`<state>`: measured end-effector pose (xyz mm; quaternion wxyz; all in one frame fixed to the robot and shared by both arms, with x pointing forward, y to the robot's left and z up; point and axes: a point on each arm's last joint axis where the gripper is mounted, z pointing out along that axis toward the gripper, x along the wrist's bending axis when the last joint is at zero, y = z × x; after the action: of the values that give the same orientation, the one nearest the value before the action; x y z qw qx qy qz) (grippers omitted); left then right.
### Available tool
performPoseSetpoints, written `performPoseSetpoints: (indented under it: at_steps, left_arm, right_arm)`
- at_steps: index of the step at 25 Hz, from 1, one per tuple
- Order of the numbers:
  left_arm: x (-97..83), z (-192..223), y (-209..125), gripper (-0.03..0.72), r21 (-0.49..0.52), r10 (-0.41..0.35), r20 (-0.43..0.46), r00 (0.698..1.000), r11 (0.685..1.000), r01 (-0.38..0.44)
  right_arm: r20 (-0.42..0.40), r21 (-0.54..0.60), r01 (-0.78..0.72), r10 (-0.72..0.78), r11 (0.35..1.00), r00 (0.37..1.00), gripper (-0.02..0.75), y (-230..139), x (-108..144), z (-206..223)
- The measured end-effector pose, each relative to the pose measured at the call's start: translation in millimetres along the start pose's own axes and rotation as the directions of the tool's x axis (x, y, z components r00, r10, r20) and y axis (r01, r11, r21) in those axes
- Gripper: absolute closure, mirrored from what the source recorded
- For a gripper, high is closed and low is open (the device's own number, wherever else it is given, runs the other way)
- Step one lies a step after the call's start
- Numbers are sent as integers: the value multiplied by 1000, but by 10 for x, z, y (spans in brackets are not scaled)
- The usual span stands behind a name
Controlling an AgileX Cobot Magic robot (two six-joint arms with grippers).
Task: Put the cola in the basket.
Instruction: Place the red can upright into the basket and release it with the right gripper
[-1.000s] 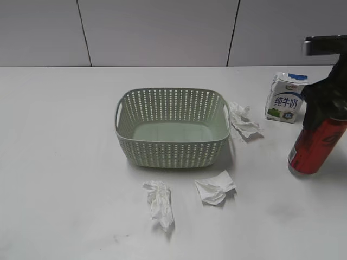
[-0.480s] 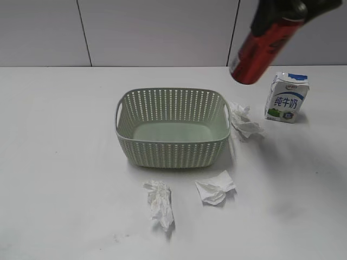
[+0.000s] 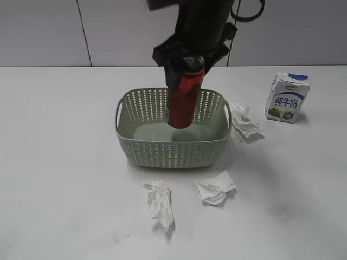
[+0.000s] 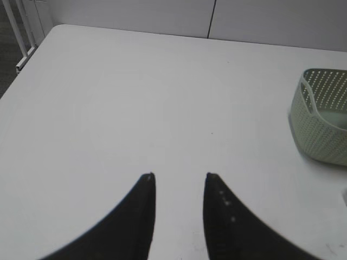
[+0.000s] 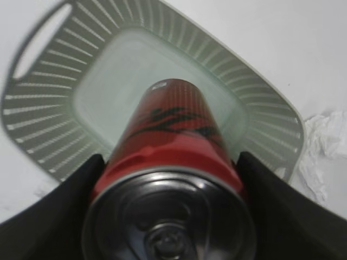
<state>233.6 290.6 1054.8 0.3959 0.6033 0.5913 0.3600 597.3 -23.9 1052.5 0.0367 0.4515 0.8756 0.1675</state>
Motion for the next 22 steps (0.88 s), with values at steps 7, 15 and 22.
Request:
performPoseSetpoints:
  at_steps: [7,15,22]
  left_arm:
    - [0,0,0,449,0,0,0,1000,1000,0]
    - [0,0,0,449,0,0,0,1000,1000,0]
    - [0,0,0,449,0,0,0,1000,1000,0]
  right_arm:
    - [29,112,-2,-1,994,1000,216,-29,-84,590]
    - [17,99,-8,6,995,1000,216,1,-74,684]
    - [-36,122,-31,36,992,999,132,-16,-24,693]
